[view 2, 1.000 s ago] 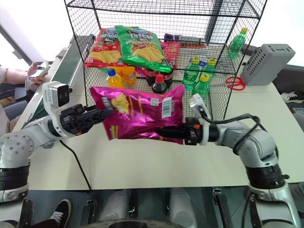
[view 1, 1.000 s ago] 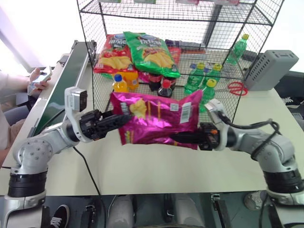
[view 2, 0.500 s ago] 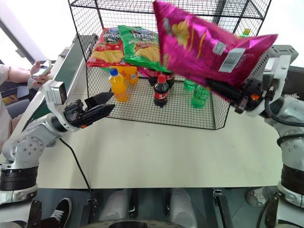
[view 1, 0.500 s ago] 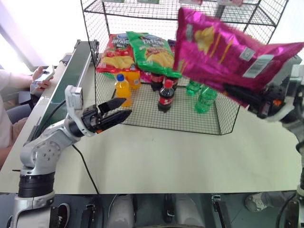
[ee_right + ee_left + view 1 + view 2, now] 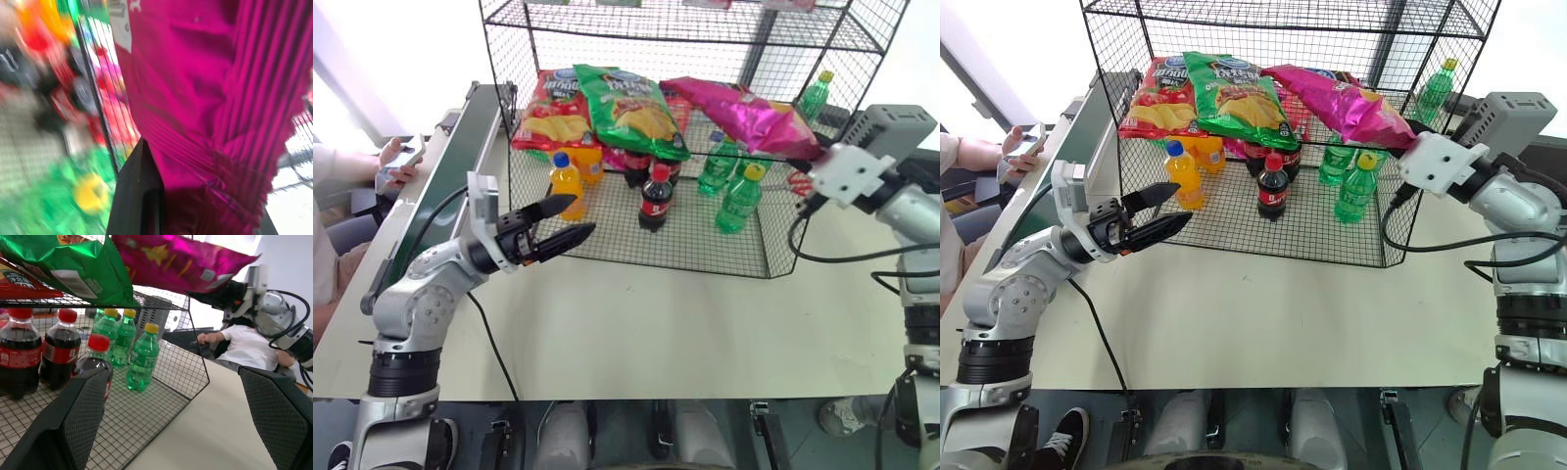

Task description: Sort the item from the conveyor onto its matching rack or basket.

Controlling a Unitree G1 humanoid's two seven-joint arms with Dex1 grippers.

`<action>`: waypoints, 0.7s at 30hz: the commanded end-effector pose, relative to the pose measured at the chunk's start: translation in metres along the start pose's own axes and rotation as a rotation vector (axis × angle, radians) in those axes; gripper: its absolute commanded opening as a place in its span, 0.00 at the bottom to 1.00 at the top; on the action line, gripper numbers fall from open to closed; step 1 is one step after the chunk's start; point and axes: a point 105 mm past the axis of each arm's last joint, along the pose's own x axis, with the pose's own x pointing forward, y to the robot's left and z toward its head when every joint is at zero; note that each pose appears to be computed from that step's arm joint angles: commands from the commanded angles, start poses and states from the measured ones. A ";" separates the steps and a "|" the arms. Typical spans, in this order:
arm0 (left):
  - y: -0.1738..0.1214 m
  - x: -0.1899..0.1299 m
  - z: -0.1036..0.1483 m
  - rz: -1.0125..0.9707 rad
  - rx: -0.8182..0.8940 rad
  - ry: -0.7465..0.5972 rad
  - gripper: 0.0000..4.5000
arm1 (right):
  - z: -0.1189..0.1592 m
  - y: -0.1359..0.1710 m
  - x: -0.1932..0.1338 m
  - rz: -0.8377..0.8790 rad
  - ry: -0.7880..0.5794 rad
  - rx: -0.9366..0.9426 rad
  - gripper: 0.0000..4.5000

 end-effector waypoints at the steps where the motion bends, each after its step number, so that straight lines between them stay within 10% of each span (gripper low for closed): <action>1: -0.005 0.005 0.005 -0.018 0.051 -0.007 1.00 | 0.002 -0.013 0.009 -0.086 0.034 -0.116 0.06; 15: -0.002 0.003 0.002 0.011 0.076 0.005 1.00 | -0.012 -0.014 0.031 -0.175 0.238 0.011 0.06; 21: -0.003 0.005 0.000 0.013 0.084 0.002 1.00 | -0.011 -0.011 0.035 -0.162 0.232 0.027 0.67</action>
